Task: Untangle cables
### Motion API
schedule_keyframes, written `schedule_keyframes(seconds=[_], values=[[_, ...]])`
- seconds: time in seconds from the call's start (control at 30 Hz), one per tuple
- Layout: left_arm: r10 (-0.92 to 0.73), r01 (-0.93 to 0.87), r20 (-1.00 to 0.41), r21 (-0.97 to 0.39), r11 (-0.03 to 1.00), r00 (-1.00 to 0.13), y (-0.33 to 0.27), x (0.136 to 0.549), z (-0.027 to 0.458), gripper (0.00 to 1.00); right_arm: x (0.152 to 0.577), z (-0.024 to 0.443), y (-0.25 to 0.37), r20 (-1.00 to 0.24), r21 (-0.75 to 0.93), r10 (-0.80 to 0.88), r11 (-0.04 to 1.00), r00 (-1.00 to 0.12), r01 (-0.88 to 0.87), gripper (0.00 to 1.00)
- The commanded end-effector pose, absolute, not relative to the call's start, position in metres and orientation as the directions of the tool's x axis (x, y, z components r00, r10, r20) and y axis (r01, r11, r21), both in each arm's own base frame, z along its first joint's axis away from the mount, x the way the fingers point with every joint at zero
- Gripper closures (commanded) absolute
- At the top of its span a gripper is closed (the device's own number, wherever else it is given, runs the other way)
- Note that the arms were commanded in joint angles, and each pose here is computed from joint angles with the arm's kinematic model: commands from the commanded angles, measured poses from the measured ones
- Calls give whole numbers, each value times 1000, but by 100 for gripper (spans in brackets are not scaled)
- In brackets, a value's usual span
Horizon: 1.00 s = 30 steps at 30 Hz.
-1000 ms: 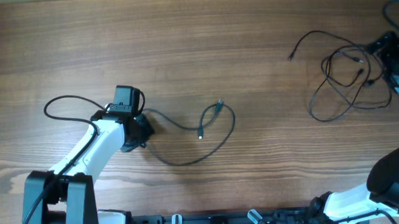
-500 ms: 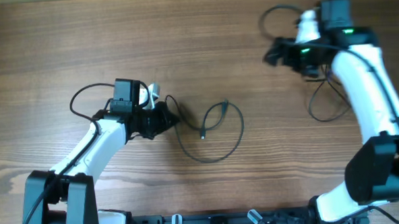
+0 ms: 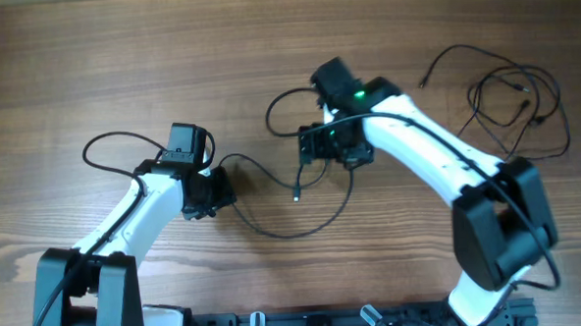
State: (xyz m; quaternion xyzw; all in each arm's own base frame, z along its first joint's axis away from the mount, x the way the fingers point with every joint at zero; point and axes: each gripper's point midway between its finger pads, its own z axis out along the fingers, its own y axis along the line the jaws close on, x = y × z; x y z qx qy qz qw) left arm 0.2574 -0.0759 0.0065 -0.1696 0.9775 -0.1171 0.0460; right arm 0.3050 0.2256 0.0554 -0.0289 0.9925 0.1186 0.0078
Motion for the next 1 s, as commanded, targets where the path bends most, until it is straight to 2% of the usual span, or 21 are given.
schedule_keyframes(seconds=[0.0,0.13,0.37,0.97], values=[[-335,-312,-68,-226,923,-940,-73,259,8,55,289,24,231,61,174,-28,985,-998,-17,7],[-335,-312,-68,-226,923,-940,-73,259,8,55,282,10,237,98,150,26,988,-995,41,7],[-335,-313,-67,-226,923,-940,-73,259,8,56,295,10,253,48,196,88,976,-995,95,14],[-335,-314,-62,-223,923,-940,-72,257,8,60,304,4,242,7,126,180,976,-984,179,16]])
